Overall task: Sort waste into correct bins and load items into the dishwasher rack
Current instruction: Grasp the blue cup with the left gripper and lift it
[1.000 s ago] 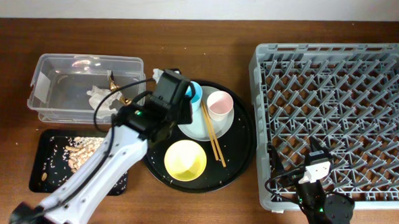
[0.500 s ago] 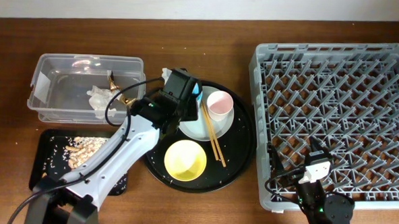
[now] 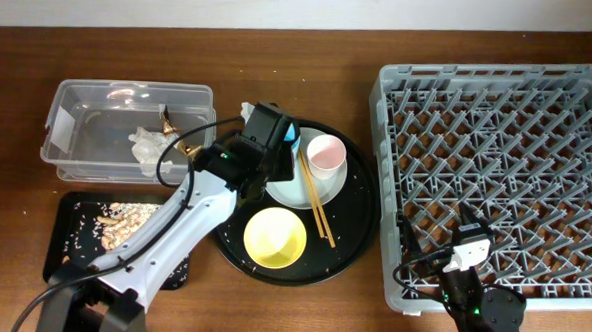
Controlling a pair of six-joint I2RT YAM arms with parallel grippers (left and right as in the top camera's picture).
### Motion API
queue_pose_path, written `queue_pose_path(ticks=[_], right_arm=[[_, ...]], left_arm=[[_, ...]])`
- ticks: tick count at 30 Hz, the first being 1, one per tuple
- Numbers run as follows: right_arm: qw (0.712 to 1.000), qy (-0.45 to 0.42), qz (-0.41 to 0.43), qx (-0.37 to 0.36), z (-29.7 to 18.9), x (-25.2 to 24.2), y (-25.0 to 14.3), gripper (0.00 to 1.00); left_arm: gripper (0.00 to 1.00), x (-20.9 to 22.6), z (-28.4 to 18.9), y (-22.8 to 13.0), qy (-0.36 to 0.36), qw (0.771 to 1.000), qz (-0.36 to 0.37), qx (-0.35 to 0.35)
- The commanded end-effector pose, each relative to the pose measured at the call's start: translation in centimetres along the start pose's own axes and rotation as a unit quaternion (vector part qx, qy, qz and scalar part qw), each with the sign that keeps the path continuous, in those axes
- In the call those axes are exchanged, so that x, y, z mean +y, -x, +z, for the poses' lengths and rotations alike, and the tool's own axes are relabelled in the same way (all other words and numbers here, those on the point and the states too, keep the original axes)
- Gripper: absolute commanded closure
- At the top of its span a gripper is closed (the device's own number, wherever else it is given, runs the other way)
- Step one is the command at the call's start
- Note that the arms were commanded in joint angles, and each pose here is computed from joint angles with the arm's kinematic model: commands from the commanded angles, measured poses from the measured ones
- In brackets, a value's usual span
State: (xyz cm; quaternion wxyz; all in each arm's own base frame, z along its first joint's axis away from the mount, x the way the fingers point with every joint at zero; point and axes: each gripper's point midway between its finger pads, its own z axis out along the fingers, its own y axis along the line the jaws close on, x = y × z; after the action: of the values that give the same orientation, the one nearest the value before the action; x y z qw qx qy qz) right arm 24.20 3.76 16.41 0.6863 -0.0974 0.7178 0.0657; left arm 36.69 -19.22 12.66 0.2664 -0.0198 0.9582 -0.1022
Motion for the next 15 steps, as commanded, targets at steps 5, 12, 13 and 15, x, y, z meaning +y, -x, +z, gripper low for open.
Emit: queue_pose_path(ticks=[5,12,13,15], right_arm=[[1.0,-0.004,0.005,0.002,0.0,-0.2,-0.2,0.02],[1.0,-0.004,0.005,0.002,0.0,-0.2,-0.2,0.02],[1.0,-0.004,0.005,0.002,0.0,-0.2,-0.2,0.02],[1.0,-0.004,0.005,0.002,0.0,-0.2,-0.2,0.02]], left_arm=[[0.53,0.6,-1.3,5.1,-0.036,0.998,-0.037,-0.039],[0.53,1.9,4.3,4.1,-0.011,0.999,-0.048,-0.009],[0.53,2.1,5.0,3.7,-0.007,0.999,-0.054,-0.002],[0.62,2.4,6.4,2.8,0.002,0.998,-0.054,0.015]])
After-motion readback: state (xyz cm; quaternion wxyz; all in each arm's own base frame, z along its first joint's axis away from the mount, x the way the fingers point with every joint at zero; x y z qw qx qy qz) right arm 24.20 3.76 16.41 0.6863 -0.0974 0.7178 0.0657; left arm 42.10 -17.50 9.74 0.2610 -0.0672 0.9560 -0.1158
